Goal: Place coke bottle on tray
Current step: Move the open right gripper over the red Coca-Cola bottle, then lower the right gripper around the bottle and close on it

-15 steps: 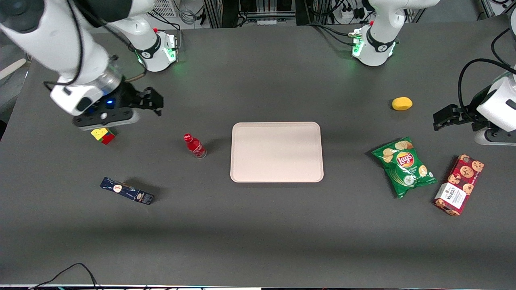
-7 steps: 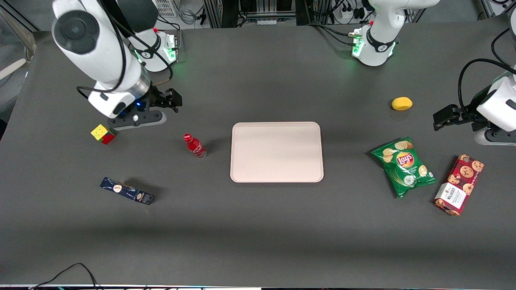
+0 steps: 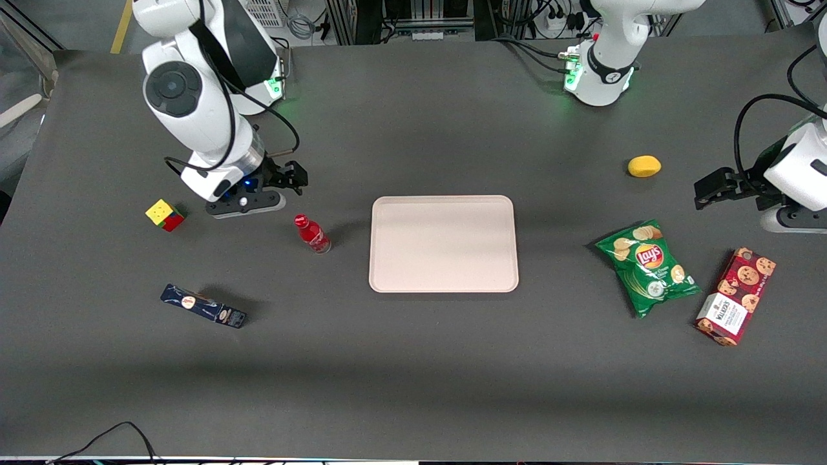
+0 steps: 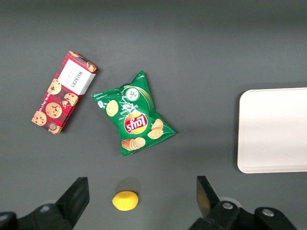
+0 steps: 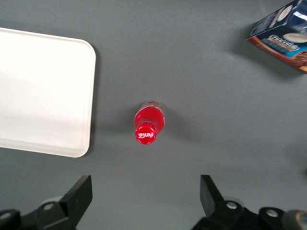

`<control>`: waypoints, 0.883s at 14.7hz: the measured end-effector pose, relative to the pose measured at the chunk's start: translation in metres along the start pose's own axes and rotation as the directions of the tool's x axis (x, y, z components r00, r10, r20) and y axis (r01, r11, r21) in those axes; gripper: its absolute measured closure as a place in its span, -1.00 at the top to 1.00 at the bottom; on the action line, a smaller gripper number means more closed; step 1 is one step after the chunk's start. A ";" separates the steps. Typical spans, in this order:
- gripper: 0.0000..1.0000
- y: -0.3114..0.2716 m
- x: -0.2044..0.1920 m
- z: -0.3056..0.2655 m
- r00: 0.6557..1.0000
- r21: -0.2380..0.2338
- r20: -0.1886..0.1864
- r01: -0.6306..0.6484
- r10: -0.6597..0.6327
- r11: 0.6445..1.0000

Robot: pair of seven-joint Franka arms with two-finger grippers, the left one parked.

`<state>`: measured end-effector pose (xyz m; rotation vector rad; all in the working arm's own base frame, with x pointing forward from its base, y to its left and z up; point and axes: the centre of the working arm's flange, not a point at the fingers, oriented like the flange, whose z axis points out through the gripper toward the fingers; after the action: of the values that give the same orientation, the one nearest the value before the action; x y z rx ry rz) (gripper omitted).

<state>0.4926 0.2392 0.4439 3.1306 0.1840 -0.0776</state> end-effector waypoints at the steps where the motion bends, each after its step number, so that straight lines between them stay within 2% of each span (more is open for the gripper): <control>1: 1.00 0.001 -0.003 0.017 1.000 0.001 -0.005 0.001 -0.001 1.000; 5: 1.00 0.002 -0.014 0.053 1.000 0.003 -0.014 0.004 -0.004 1.000; 13: 1.00 -0.002 -0.001 0.086 0.998 0.012 -0.063 0.017 -0.017 1.000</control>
<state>0.4875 0.2406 0.3580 3.1467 0.2115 0.0197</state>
